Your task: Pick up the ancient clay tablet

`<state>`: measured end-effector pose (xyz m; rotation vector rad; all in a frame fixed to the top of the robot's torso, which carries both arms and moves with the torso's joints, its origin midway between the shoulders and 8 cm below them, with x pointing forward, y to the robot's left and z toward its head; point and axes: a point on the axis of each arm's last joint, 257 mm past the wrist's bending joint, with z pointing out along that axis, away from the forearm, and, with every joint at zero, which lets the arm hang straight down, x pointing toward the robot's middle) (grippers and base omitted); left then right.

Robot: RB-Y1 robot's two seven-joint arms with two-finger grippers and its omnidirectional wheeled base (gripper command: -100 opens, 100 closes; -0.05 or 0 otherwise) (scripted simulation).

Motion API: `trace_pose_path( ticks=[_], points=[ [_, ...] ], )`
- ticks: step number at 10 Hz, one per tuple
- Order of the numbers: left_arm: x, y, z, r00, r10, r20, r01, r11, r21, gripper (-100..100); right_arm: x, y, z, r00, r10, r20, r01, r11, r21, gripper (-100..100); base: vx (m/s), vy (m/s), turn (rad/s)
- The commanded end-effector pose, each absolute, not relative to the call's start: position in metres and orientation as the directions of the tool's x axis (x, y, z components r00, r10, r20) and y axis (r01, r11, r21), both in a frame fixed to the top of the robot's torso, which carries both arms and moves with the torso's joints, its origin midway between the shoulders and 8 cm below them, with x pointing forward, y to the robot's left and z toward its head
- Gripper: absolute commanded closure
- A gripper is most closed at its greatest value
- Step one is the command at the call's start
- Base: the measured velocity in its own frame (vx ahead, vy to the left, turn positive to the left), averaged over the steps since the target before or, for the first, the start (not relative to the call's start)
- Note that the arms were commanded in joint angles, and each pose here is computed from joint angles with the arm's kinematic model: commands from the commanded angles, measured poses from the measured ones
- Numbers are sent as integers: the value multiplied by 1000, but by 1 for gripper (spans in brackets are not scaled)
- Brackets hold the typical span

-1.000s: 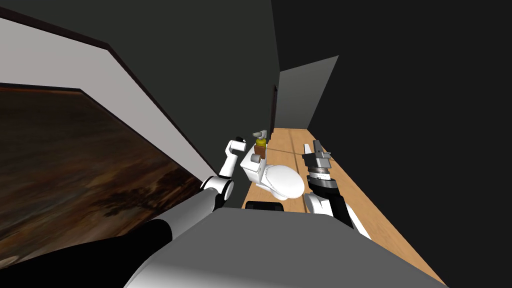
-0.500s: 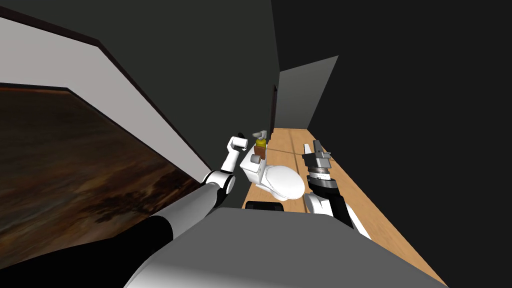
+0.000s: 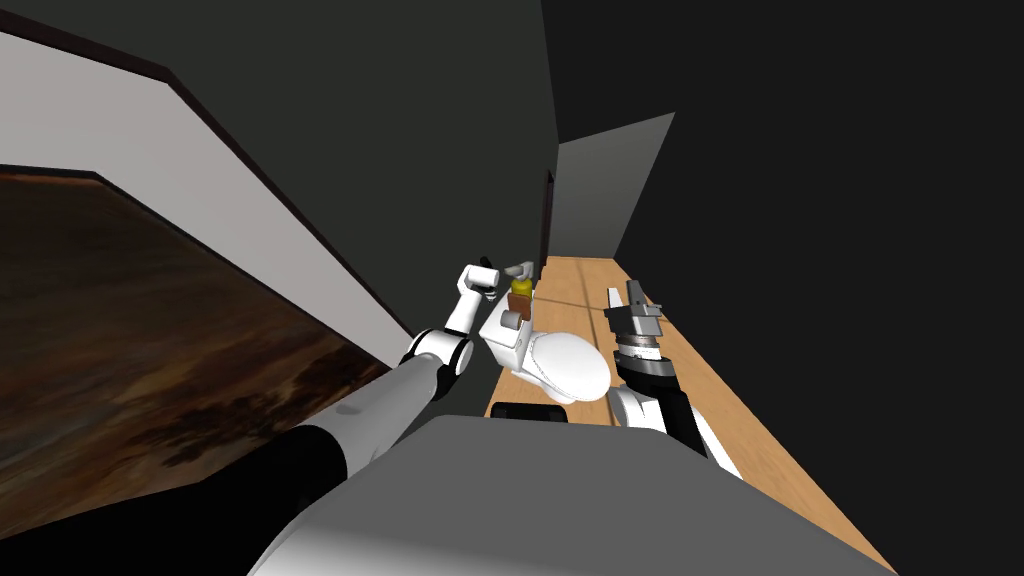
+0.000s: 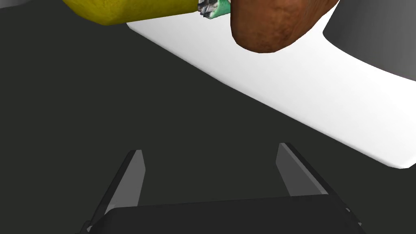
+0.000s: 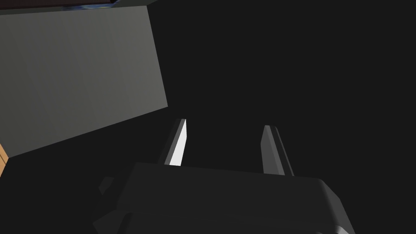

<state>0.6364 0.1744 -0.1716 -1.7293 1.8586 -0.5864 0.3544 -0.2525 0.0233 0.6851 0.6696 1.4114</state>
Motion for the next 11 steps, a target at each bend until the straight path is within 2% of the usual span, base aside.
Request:
trace_pose_path(
  ticks=[1, 11],
  points=[
    [628, 170, -175, -45, -995, -84, -796, 87, -599, -100, 354, -252, 23, 48, 999, -12, -641, 40, 766, 0, 29, 3, -10],
    [583, 123, -172, -122, -992, -25, -922, 122, -367, -100, 354, -252, 23, 48, 999, -12, -641, 40, 766, 0, 33, 5, -16]
  ],
)
